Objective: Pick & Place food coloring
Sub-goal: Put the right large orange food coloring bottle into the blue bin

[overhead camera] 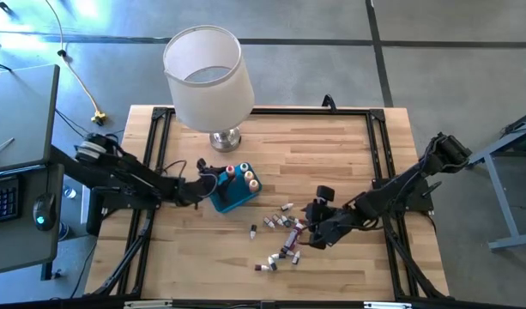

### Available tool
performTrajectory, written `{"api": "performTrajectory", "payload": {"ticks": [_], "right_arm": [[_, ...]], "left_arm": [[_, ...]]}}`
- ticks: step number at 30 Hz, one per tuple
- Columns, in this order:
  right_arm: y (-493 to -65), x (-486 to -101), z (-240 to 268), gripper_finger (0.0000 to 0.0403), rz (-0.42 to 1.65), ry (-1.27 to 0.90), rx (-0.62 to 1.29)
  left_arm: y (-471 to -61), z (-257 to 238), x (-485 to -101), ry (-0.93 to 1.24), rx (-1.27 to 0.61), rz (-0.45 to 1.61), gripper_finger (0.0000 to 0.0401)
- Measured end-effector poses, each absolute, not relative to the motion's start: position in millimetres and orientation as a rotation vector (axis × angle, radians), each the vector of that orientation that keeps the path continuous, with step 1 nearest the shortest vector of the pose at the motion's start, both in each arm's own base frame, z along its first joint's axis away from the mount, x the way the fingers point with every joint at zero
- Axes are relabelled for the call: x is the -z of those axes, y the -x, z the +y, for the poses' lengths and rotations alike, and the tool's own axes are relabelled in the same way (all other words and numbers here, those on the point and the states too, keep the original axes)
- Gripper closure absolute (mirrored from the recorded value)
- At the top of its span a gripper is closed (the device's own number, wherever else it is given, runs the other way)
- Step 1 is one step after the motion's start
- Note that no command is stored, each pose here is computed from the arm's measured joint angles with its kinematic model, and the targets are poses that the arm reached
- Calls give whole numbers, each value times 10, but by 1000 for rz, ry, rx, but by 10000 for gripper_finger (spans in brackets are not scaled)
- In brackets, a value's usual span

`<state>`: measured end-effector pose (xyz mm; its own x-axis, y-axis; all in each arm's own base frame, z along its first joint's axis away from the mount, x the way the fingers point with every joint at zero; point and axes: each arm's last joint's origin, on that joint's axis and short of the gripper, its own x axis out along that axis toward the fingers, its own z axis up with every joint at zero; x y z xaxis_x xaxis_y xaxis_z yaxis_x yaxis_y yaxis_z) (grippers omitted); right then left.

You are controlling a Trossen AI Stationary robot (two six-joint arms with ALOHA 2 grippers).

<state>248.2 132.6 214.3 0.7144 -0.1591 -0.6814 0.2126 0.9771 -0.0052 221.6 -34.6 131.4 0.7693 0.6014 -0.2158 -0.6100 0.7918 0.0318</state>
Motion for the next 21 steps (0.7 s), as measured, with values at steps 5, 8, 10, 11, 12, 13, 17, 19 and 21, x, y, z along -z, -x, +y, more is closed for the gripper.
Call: {"api": "performTrajectory", "payload": {"ticks": [5, 8, 10, 11, 12, 13, 17, 19, 21], "right_arm": [[-2485, -2146, 1328, 247, 745, -68, 200], [-2483, -2145, 1330, 247, 748, -68, 196], [-2483, -2145, 1332, 247, 749, -69, 193], [-2483, -2145, 1332, 247, 749, -69, 193], [-2483, -2145, 1332, 247, 750, -69, 192], [-2483, -2145, 1332, 247, 750, -69, 192], [-2483, -2145, 1332, 247, 750, -69, 192], [-2483, -2144, 1332, 247, 750, -69, 192], [-2483, -2145, 1332, 247, 750, -70, 192]], "left_arm": [[-2291, -355, -1192, 44, -719, 211, 260], [-2312, -359, -1163, 45, -728, 205, 260], [-2316, -360, -1148, 50, -727, 207, 260], [-2316, -360, -1142, 50, -728, 209, 260], [-2317, -360, -1136, 56, -728, 208, 259], [-2316, -361, -1131, 64, -726, 210, 256], [-2310, -360, -1112, 79, -725, 220, 235], [-2307, -359, -1107, 72, -729, 225, 223], [-2304, -356, -1106, 66, -739, 226, 212]]}}
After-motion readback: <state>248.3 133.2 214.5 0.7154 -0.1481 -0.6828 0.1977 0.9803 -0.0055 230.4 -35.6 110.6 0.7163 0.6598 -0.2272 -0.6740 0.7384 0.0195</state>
